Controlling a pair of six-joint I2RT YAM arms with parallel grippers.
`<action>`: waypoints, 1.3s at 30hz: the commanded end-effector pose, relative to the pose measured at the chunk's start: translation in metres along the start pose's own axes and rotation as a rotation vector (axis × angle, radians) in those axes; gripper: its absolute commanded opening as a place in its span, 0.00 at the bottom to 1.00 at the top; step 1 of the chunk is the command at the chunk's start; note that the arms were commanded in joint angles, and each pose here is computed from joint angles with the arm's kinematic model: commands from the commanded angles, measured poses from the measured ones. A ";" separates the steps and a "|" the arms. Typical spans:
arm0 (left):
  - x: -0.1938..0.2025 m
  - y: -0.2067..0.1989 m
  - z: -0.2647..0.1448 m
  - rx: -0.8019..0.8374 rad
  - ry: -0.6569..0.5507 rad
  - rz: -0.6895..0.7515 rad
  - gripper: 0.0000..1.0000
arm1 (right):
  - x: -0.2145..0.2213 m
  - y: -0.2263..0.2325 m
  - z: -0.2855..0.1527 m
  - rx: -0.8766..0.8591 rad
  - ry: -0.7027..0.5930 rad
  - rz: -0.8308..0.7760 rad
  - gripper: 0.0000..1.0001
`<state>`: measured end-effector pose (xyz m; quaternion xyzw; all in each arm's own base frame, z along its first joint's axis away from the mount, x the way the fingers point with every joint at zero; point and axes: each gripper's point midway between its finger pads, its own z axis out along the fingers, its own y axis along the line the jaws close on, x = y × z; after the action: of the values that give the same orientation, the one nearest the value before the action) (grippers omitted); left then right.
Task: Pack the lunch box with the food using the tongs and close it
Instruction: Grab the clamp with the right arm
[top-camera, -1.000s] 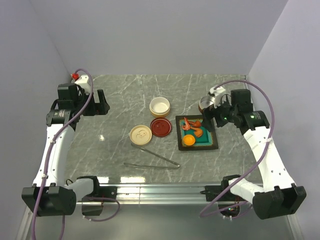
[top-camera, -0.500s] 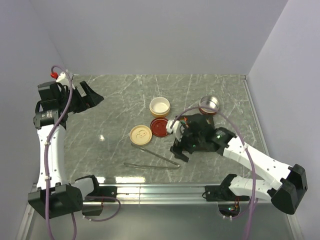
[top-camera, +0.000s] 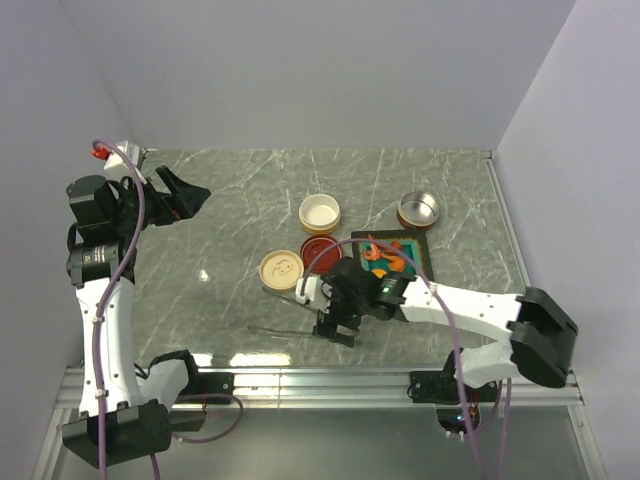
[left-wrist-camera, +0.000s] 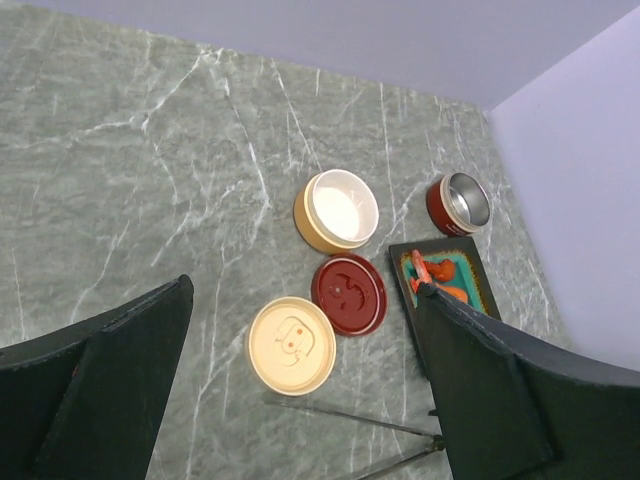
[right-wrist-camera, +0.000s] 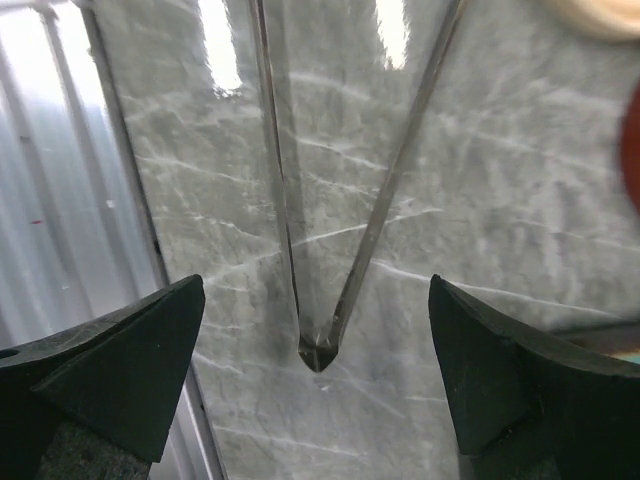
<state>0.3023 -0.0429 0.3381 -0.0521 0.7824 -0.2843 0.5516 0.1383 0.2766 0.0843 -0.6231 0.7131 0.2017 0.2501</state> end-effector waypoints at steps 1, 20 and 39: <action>-0.012 -0.008 0.001 0.039 -0.034 0.018 0.99 | -0.009 -0.008 0.013 0.058 0.039 -0.021 1.00; -0.016 -0.010 0.006 0.065 -0.051 0.000 0.99 | -0.004 -0.002 0.077 0.088 0.143 0.005 0.99; -0.011 -0.001 0.012 0.041 -0.038 -0.040 0.99 | -0.004 0.005 0.101 0.047 0.065 0.016 0.74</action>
<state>0.3160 -0.0453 0.3417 -0.0661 0.7703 -0.3124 0.5519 0.1454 0.3438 0.0161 -0.6176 0.7297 0.1710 0.2384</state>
